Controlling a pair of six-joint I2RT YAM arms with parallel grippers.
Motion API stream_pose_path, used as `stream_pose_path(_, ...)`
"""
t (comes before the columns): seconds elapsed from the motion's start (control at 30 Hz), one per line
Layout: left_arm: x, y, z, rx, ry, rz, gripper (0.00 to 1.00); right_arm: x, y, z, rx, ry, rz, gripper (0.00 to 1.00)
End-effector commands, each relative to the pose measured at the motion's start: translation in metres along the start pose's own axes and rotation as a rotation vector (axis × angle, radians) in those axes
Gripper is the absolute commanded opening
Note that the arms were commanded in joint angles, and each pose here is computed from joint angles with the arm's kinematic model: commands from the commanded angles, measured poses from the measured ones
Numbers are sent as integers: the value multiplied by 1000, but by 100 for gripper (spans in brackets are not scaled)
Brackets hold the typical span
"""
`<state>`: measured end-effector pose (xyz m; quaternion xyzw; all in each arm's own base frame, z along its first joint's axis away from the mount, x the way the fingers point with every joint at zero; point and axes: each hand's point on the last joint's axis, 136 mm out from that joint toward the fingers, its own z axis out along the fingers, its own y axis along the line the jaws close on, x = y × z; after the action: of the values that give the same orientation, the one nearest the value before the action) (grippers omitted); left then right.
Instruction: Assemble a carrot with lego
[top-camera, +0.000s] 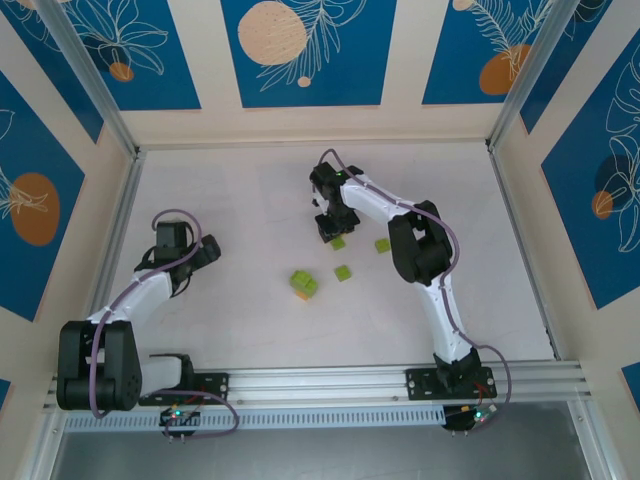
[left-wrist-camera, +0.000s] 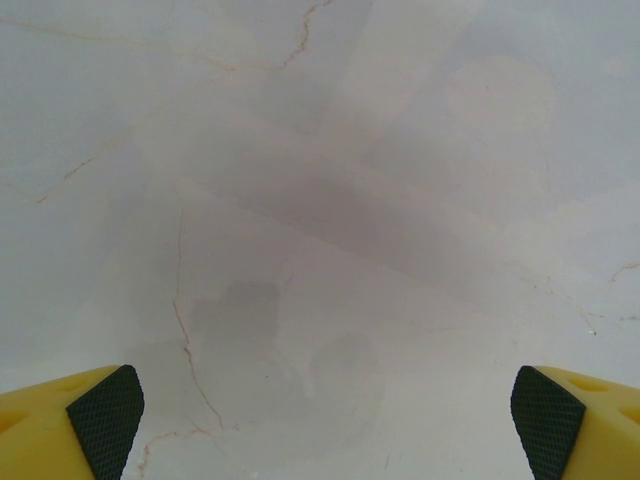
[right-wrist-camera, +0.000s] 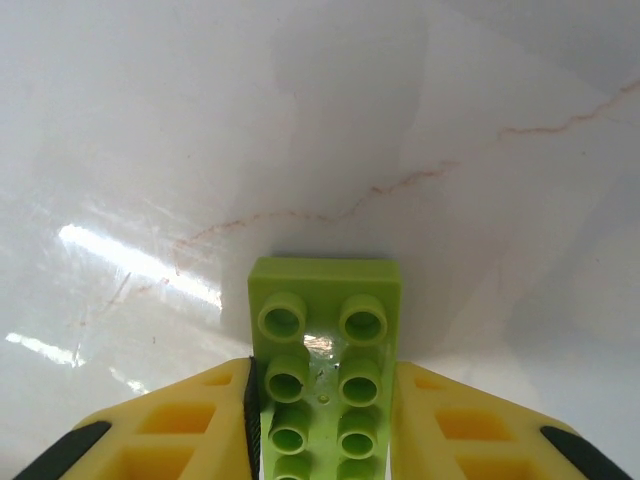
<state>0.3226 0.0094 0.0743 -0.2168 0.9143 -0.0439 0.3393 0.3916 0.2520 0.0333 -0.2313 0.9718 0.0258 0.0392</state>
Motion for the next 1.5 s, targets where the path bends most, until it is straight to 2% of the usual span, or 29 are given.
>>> stream_pose_path(0.0,-4,4,0,-6,-12,-25,97,7,8,-41,-20,-33,-31,34)
stream_pose_path(0.23,-4,4,0,-4,-13,-26,97,22,41,-86,-122,-44,-106,34)
stream_pose_path(0.47,-5,4,-2,-3,-17,-27,97,64,102,-114,-228,-3,-333,35)
stream_pose_path(0.6,-4,4,-2,-1,-17,-28,97,82,120,-115,-244,29,-409,35)
stream_pose_path(0.9,-3,4,-4,3,-18,-29,97,98,134,-114,-274,56,-482,35)
stream_pose_path(1.47,-2,5,-4,-1,-16,-29,97,111,148,-99,-312,116,-511,35)
